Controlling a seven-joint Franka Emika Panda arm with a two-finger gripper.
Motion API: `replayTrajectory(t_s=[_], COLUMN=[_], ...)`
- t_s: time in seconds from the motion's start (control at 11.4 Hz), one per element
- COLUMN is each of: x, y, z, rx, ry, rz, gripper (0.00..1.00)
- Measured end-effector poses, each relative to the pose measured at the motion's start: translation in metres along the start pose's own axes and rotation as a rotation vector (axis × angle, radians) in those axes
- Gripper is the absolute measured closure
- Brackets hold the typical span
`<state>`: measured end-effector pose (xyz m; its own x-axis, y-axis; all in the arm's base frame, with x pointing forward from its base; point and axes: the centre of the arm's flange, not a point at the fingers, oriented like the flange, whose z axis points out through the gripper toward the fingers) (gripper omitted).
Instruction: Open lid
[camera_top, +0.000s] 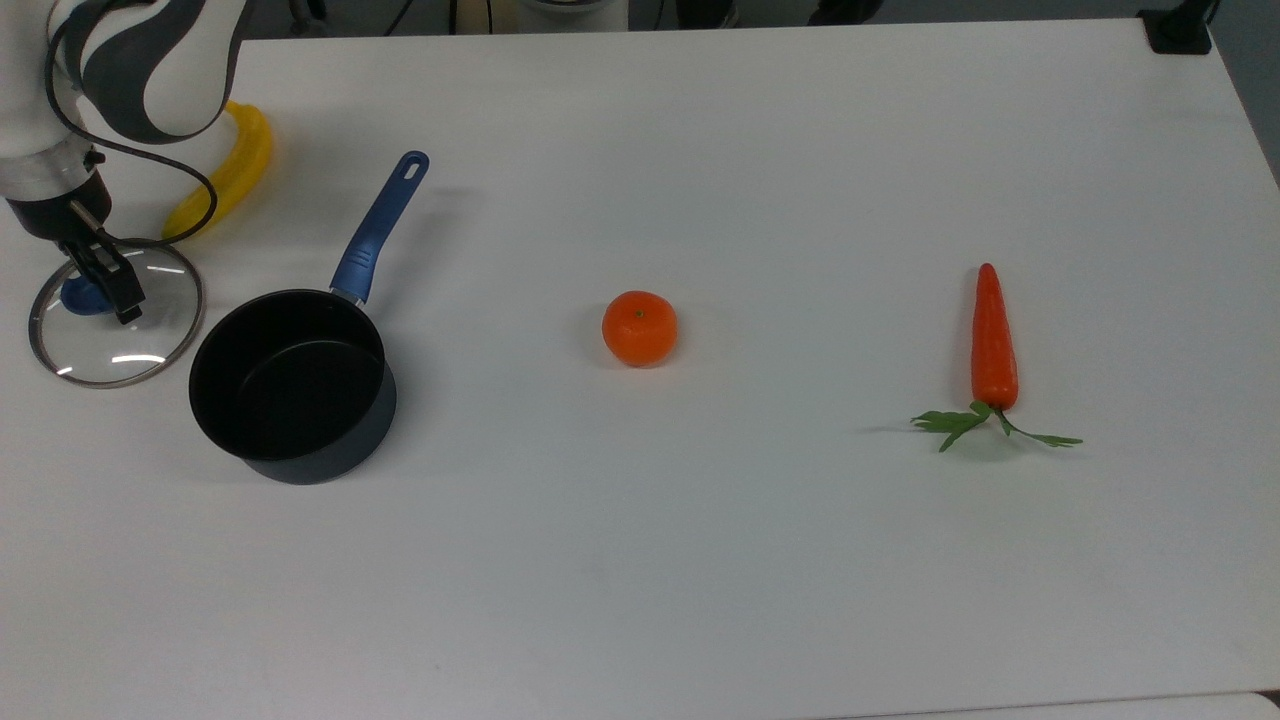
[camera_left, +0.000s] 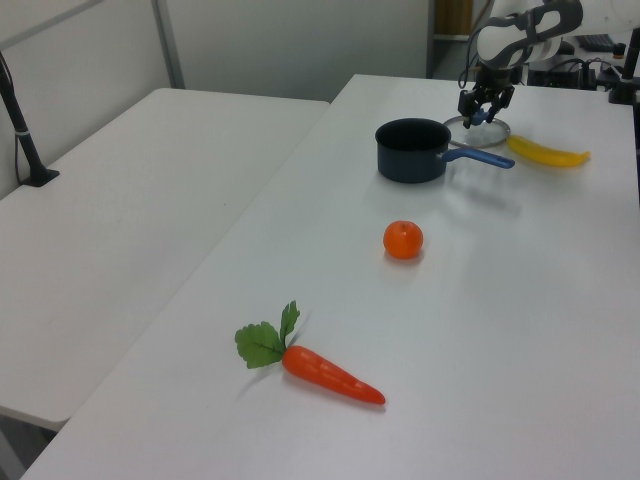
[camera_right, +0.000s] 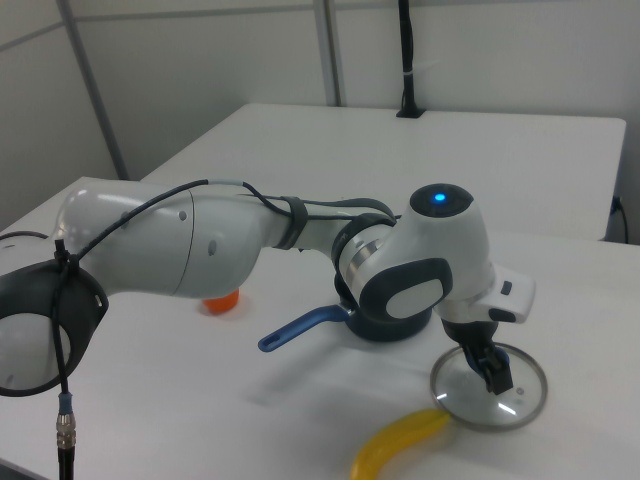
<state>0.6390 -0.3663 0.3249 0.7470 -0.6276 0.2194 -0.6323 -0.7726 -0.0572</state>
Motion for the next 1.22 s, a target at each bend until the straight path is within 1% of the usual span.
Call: replayTrajectory(t_s=[0.17,0.35,0.44,0.52,0.7,0.87,0.96,1.05,1.14,1.22], x=[-0.001,0.0,0.0,0.0,-0.007,-0.028,-0.044,-0.068,-0.087,-0.112], y=[-0.002,-0.002,-0.004,-0.007,-0.024,-0.064,-0.094,-0.131,-0.155,-0.183], z=[0.001,-0.007,-0.019,-0.04,-0.094,-0.138,-0.157,-0.179,-0.196,-0.215], rx=[-0.004,0.001,0.01,0.011,-0.004,-0.009,-0.007,-0.018,-0.029,-0.03], ry=[-0.003,0.001,-0.018,-0.037,-0.08,-0.135,-0.174,-0.225,-0.257,-0.295], rz=[-0.007,-0.007,-0.007,-0.014,-0.024,-0.078,-0.127,-0.19,-0.249,-0.315], gripper=[0.24,0.12,0.09,0.08,0.03,0.0,0.0,0.0,0.0,0.0])
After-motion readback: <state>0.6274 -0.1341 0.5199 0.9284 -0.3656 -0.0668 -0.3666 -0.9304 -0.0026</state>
